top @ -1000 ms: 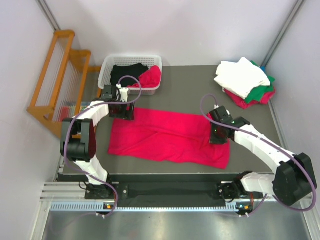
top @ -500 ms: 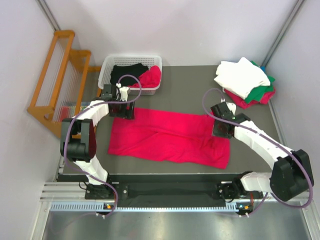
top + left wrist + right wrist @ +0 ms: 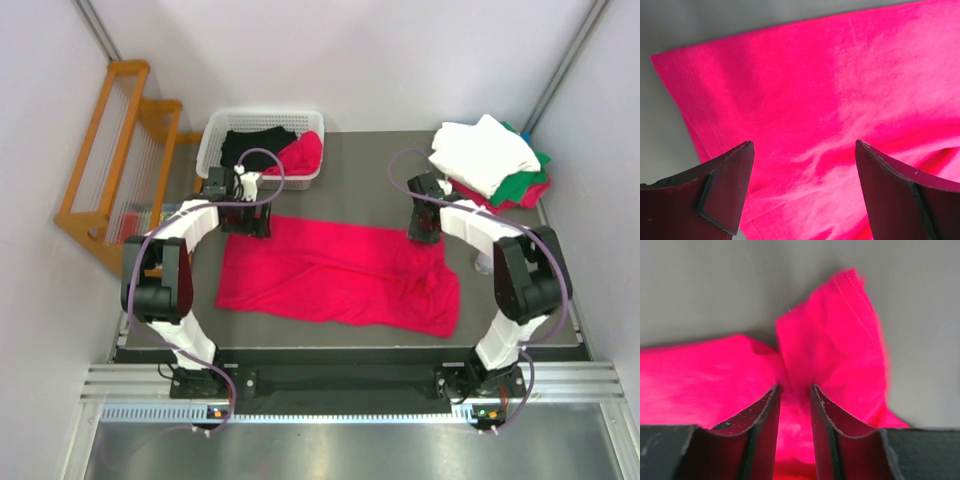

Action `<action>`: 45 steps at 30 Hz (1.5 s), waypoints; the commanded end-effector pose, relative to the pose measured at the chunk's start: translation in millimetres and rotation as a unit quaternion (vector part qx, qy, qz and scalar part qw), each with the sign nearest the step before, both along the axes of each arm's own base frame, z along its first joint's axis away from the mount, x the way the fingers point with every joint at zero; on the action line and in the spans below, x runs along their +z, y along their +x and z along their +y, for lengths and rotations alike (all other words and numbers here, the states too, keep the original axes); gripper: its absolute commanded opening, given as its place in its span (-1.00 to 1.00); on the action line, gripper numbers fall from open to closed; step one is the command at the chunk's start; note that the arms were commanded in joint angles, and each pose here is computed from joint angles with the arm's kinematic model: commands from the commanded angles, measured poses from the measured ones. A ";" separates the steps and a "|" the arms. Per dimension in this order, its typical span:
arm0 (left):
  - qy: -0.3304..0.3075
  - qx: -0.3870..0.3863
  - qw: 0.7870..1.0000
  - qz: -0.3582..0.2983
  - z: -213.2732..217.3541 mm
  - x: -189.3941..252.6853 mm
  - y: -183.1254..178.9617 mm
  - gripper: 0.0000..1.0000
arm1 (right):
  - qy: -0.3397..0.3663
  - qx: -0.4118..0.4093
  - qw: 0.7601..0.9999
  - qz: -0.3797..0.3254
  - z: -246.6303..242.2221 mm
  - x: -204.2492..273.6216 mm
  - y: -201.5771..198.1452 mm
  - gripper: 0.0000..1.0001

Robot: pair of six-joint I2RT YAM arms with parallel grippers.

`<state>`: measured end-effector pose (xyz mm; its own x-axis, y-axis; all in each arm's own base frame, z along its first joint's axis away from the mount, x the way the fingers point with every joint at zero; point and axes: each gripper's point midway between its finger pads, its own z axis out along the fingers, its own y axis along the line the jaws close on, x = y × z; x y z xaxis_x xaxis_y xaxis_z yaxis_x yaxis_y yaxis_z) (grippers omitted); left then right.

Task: Fold and stack the t-shirts
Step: Fold the tshirt

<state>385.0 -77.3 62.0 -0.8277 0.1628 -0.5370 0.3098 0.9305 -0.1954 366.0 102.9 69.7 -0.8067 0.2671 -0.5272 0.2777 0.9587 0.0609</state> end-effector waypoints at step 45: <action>0.019 0.122 0.992 -0.004 124.6 -6.4 -14.1 0.72 | 0.032 -0.042 0.998 0.047 -31.9 -47.4 6.8 -0.38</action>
<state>379.0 44.8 34.0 -0.8638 -0.0391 -0.5023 0.0507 0.9852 -0.1639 354.7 84.7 24.5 -0.8385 0.3617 -0.4076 0.3478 0.9310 0.1106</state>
